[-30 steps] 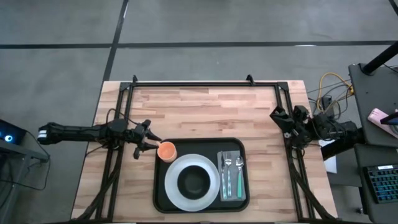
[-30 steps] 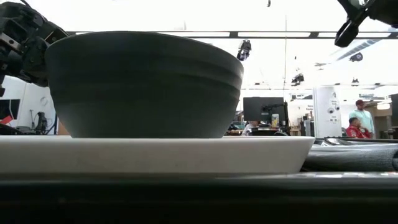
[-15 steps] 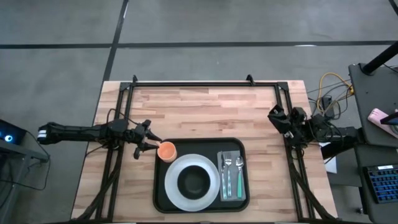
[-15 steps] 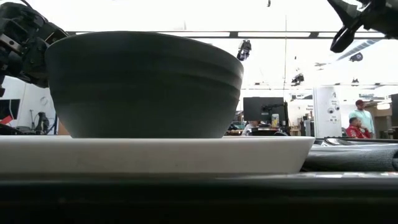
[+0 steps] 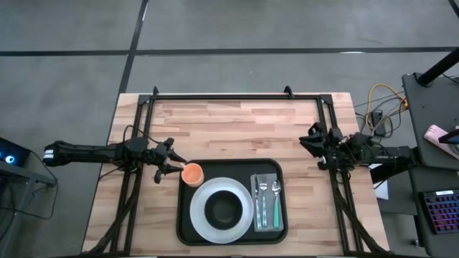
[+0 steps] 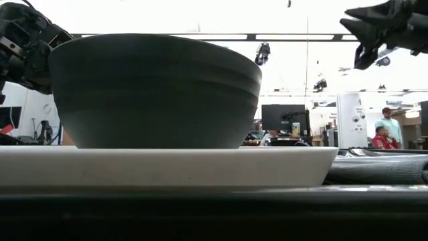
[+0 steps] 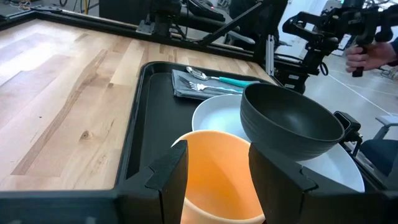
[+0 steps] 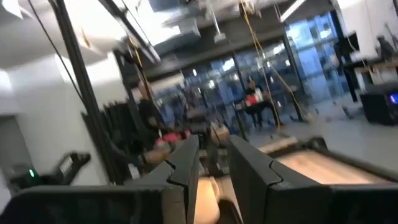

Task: Set up tray
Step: Return to Home Position

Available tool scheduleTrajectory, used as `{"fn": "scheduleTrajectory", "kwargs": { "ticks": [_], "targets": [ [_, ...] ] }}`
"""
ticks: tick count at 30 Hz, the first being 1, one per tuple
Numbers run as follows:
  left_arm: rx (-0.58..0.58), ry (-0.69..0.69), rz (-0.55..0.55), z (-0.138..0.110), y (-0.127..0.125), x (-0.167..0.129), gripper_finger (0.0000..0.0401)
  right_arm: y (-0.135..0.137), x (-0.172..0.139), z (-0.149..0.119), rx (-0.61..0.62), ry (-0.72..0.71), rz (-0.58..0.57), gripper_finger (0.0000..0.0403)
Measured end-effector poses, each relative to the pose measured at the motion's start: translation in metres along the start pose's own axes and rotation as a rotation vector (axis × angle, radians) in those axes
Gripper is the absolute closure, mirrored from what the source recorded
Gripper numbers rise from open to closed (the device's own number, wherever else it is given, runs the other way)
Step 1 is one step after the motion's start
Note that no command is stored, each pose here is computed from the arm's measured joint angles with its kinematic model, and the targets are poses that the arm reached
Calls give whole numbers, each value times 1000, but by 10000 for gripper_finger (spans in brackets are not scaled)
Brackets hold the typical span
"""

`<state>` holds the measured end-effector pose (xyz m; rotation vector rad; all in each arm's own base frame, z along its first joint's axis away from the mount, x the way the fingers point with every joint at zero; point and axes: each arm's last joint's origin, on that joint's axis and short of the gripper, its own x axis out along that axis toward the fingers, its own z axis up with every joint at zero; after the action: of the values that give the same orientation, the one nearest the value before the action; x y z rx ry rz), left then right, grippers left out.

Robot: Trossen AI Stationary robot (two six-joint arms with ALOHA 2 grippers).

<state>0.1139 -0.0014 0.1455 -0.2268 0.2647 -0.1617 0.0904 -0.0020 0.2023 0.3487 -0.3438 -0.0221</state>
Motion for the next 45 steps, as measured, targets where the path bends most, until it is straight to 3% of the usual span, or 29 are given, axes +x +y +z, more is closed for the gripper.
{"fn": "scheduleTrajectory", "kwargs": {
  "ticks": [10, 26, 32, 45],
  "targets": [
    [0, 0, 0, 0, 0, 0, 250, -3, -1, -14, -136, 151, 25, 331],
    [0, 0, 0, 0, 0, 0, 250, -10, -6, -32, -232, 355, -14, 330],
    [0, 0, 0, 0, 0, 0, 250, -10, -5, -34, -325, 378, -8, 334],
    [0, 0, 0, 0, 0, 0, 250, -11, -4, -35, -328, 384, -10, 318]
  ]
}}
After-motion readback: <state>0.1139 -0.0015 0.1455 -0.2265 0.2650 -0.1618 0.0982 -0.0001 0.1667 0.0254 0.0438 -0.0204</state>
